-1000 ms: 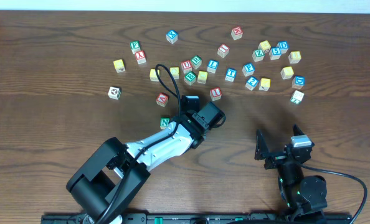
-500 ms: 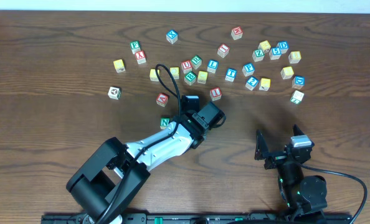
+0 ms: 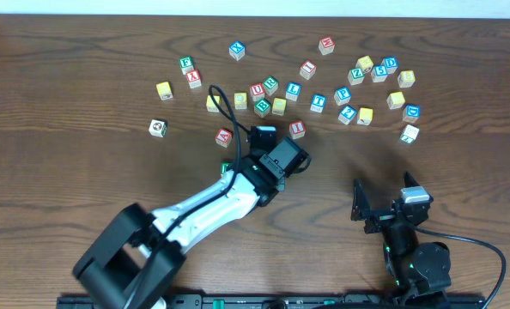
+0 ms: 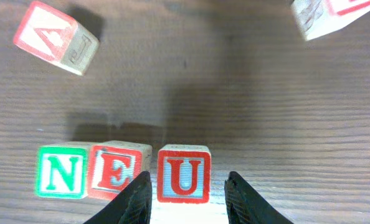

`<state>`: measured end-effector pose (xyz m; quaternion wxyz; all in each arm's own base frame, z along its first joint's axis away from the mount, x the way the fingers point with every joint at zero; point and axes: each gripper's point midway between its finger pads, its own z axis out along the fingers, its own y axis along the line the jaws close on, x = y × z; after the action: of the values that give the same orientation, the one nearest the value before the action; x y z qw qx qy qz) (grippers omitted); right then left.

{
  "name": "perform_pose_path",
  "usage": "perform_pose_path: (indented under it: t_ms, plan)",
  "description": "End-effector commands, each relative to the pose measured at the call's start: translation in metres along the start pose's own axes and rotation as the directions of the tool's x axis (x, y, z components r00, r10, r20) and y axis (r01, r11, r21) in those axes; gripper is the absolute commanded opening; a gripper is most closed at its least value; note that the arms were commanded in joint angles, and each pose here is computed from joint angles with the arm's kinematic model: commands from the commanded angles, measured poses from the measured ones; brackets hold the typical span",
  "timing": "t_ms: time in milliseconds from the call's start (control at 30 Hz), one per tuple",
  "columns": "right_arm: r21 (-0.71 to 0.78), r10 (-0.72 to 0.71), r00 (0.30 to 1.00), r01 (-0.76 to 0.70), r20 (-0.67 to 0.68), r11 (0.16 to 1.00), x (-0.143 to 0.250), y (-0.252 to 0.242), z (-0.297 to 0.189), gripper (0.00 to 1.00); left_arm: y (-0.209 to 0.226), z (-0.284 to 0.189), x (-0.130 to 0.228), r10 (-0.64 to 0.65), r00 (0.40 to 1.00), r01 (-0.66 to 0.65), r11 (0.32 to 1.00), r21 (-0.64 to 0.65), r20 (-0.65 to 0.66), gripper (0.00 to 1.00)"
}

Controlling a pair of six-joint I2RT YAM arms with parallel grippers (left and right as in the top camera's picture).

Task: Spell out NEURIPS
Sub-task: 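Open the left gripper and lift it off the red U block, then retract the left gripper to the left side of the table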

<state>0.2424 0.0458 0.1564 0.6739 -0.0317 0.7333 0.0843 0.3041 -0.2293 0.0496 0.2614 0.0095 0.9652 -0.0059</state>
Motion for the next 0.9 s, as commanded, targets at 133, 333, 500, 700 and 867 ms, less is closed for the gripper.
perform_pose_path:
  t_ms: [133,333,500,700,867]
  plan:
    - [0.006,-0.012,1.0,0.012,-0.002,1.0,0.001,-0.002,0.0,0.99,0.001,-0.082,-0.052,0.068,0.979,-0.09,0.99,0.106,0.193,0.48]
    - [0.006,-0.012,1.0,0.012,-0.002,1.0,0.001,-0.002,0.0,0.99,0.022,-0.134,-0.059,0.158,0.95,-0.194,0.974,0.114,0.269,0.59]
    - [0.007,-0.012,1.0,0.013,-0.002,1.0,0.001,-0.002,0.0,0.99,0.051,-0.157,-0.063,0.137,0.945,-0.174,0.98,0.1,0.295,0.61]
    - [0.007,-0.012,1.0,0.013,-0.002,1.0,0.001,-0.002,0.0,0.99,0.069,-0.159,-0.068,0.091,0.955,-0.125,0.987,0.105,0.282,0.61]
    - [0.007,-0.012,1.0,0.012,-0.002,1.0,0.001,-0.002,0.0,0.99,0.07,-0.153,-0.067,0.053,0.972,-0.095,0.98,0.177,0.231,0.62]
